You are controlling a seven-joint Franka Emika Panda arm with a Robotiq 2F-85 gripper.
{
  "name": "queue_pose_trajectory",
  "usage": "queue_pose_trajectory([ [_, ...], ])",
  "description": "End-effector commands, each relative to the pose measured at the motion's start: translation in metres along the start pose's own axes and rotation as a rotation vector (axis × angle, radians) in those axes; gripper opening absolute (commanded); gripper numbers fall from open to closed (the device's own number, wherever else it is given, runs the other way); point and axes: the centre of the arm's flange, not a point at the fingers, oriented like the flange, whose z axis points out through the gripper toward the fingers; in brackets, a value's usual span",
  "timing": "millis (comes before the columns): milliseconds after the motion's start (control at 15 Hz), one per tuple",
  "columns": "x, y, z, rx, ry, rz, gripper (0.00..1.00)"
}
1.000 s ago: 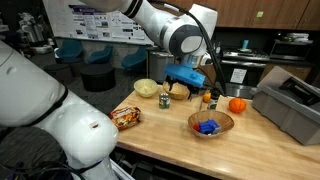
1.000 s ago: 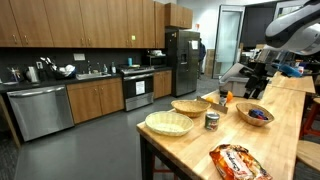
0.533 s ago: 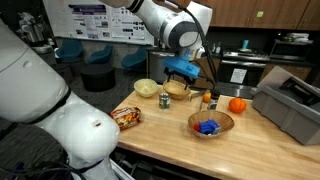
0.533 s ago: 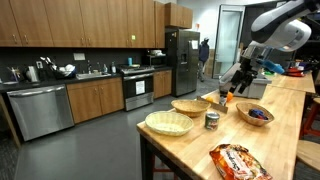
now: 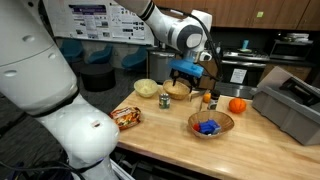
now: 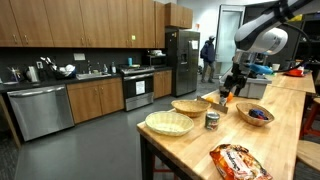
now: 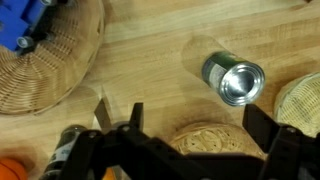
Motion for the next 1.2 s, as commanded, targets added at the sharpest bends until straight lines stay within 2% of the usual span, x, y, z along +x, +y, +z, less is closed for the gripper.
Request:
queue_pose_trajectory([
  [0, -0.009, 0.031, 0.004, -0.086, -0.087, 0.084, 1.00],
  [200, -0.019, 0.044, 0.011, -0.116, -0.118, 0.136, 1.00],
  [533, -0.005, 0.012, 0.032, -0.092, -0.134, 0.088, 1.00],
  [800, 0.012, -0.017, 0.041, -0.053, -0.110, 0.043, 1.00],
  [1133, 0.021, -0.015, 0.046, -0.076, -0.102, 0.035, 1.00],
])
